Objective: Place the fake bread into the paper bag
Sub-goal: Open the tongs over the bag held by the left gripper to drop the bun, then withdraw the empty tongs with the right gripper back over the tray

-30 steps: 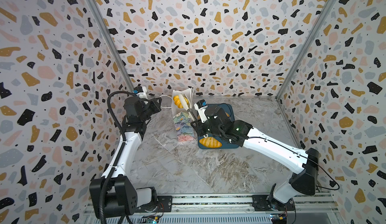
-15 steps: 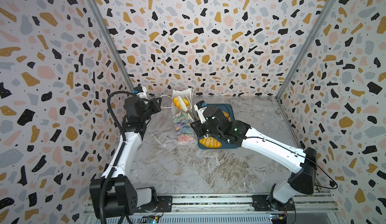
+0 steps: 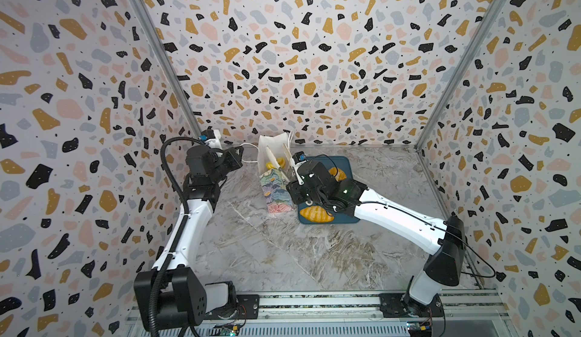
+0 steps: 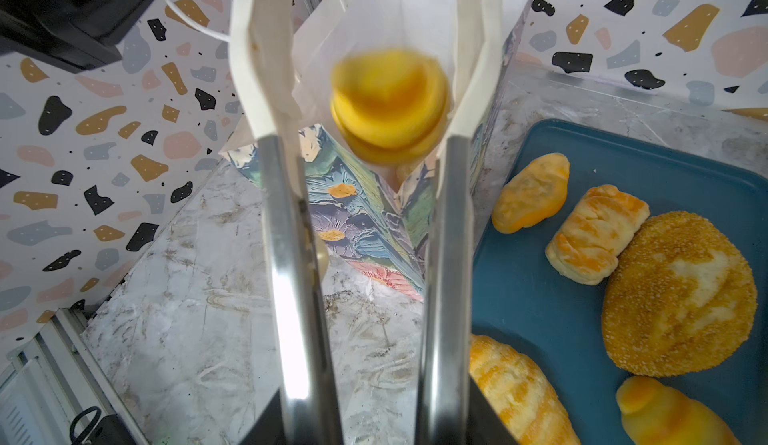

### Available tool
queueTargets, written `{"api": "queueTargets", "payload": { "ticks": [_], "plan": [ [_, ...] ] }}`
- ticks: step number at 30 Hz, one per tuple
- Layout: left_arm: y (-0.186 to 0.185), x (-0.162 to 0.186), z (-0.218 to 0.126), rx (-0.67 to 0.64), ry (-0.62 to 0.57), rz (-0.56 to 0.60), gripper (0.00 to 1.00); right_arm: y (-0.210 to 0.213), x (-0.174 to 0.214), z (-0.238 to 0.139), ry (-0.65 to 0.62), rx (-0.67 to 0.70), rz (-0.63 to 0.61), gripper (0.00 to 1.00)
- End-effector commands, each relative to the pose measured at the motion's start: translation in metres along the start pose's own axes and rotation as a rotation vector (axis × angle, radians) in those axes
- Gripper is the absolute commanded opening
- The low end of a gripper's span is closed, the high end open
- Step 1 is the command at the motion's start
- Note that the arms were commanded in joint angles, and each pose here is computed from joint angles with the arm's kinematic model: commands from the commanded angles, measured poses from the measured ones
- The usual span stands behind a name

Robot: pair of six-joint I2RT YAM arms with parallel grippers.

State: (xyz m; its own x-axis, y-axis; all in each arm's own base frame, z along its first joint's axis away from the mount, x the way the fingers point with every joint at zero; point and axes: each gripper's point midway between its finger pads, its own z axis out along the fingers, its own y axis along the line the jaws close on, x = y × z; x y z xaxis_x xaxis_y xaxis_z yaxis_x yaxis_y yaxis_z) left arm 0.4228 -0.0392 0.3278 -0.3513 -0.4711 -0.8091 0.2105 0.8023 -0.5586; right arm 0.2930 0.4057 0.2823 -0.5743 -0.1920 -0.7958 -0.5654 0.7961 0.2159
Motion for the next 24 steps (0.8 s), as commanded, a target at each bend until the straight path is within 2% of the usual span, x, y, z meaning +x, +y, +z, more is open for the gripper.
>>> {"api": "queueTargets", "payload": {
  "ticks": [1,12,24],
  "plan": [
    [-0.012,-0.009,-0.005,0.040,-0.039,0.024,0.00,0.009,-0.036,-0.024,-0.103,-0.025,0.016,0.48],
    [-0.013,-0.009,-0.006,0.040,-0.043,0.026,0.00,0.014,-0.049,-0.050,-0.164,-0.079,0.018,0.51],
    [-0.012,-0.009,-0.006,0.038,-0.046,0.033,0.00,0.000,-0.047,-0.085,-0.218,-0.067,0.018,0.52]
  ]
}}
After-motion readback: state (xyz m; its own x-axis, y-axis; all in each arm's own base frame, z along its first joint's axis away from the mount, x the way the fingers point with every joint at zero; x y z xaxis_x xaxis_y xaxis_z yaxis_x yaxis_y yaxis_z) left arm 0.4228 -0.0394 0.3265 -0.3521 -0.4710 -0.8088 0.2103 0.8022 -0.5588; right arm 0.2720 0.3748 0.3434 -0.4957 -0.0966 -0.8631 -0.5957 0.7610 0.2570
